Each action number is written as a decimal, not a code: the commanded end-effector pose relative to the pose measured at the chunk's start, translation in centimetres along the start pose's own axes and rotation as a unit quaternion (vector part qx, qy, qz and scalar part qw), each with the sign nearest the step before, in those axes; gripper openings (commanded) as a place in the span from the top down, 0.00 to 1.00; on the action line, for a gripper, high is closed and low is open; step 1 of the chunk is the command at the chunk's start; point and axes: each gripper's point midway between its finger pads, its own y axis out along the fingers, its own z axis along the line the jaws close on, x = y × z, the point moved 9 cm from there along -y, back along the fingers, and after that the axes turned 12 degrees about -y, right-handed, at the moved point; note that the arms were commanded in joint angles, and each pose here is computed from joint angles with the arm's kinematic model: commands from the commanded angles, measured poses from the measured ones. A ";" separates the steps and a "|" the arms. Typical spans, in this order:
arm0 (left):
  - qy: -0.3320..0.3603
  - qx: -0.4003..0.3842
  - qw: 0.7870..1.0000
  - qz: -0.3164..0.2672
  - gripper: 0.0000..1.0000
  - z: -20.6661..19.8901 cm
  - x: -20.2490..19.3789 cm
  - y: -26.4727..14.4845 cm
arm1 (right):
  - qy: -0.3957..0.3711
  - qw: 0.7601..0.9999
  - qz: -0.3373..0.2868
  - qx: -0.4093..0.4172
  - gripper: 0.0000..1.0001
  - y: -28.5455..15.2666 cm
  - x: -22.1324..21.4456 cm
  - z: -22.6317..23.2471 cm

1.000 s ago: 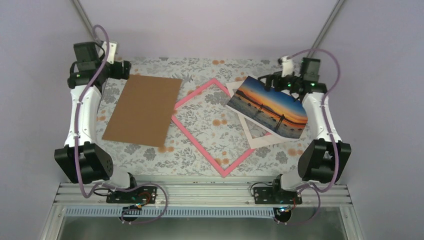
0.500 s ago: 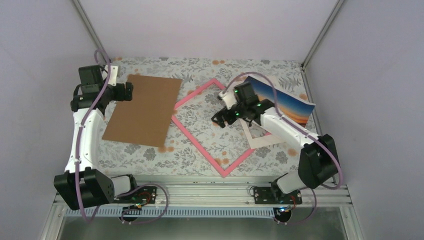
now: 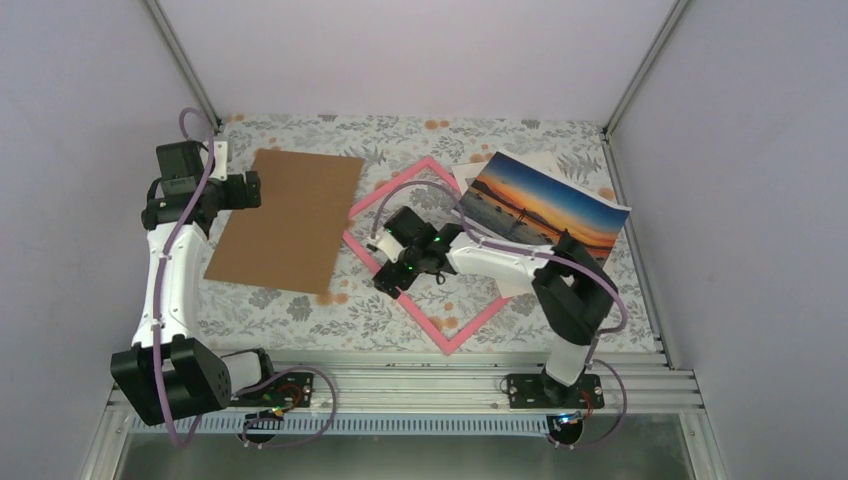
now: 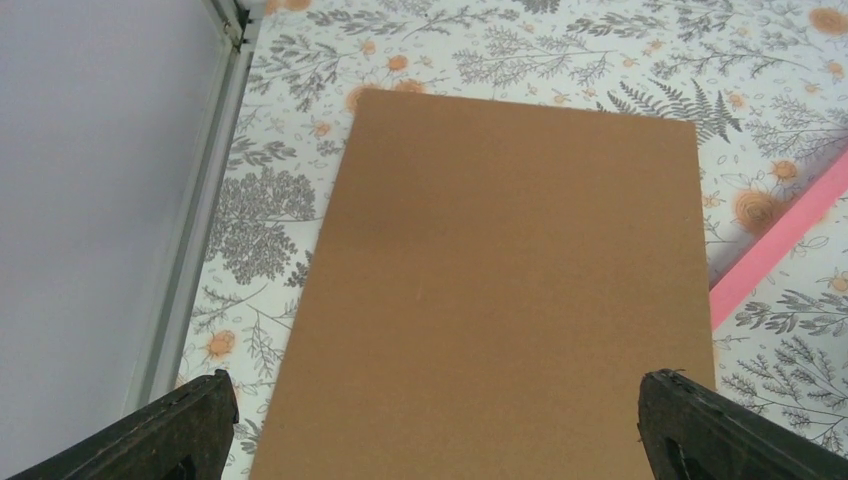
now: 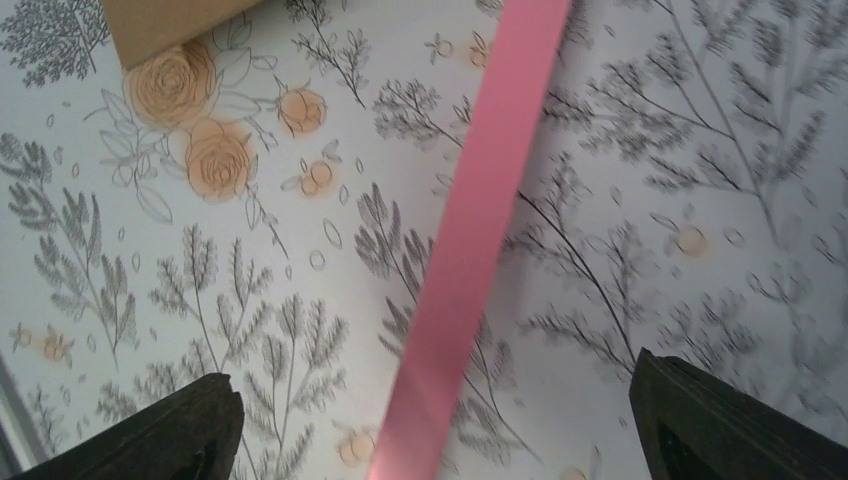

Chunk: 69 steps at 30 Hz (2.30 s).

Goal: Put the photo into the frame

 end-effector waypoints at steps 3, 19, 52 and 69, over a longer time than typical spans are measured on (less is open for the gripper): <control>-0.019 0.022 1.000 -0.007 0.00 0.7 -0.5 0.3 | 0.001 0.999 -0.006 -0.044 0.05 2.9 2.8 0.5; -0.019 0.062 0.998 0.026 0.00 -0.3 -2.7 4.0 | 0.029 0.988 0.046 -0.145 0.26 8.6 2.0 -1.0; 0.120 0.024 0.981 0.152 0.00 -15.2 -12.9 16.0 | 0.134 0.979 0.061 -0.139 0.81 8.8 -0.5 -7.1; 0.117 0.116 0.972 0.167 0.00 -12.2 -14.6 18.6 | 0.148 0.979 0.038 -0.134 0.97 7.1 0.3 -7.4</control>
